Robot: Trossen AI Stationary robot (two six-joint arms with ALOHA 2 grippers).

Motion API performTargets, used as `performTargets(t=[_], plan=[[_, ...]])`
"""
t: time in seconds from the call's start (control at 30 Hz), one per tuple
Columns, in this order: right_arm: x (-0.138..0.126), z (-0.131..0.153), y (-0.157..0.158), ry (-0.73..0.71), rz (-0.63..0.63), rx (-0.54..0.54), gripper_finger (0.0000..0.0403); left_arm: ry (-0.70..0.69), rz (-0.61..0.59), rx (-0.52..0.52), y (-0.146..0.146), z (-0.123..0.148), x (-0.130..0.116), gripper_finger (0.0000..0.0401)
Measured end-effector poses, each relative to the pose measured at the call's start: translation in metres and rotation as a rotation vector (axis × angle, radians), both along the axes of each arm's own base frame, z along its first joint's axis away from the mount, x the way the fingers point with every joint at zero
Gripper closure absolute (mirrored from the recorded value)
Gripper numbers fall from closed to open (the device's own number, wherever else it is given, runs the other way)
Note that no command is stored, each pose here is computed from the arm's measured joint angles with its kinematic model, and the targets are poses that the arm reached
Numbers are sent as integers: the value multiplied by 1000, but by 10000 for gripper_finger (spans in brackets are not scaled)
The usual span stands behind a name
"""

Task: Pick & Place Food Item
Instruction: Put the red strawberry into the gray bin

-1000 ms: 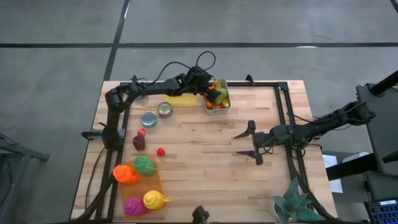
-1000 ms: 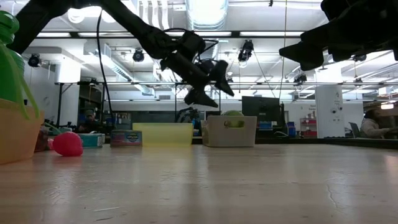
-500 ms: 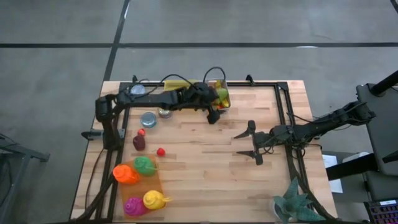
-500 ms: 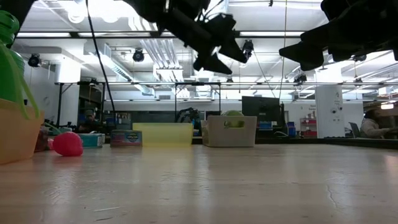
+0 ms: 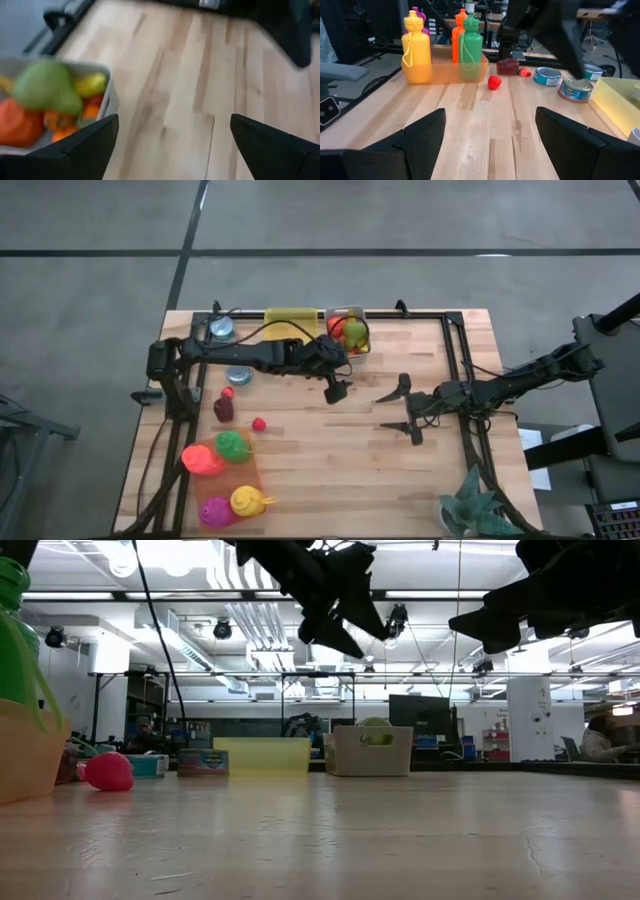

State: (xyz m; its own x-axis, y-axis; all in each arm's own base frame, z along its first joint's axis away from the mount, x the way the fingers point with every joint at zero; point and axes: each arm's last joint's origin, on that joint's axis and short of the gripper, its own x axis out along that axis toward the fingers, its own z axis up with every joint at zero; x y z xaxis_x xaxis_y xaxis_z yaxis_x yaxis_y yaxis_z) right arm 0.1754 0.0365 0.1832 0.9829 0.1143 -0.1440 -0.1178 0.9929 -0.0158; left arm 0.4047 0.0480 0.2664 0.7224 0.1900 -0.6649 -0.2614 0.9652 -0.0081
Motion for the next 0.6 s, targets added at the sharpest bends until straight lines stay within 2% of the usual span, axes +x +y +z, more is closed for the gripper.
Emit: performTargets(t=[0.3,0.6], plan=[[0,0,0,-1,0,0,97,173,100,-79,-13,-13,-13,16],[0,0,0,-1,0,0,97,385,173,-17,-49,-22,-33,16]])
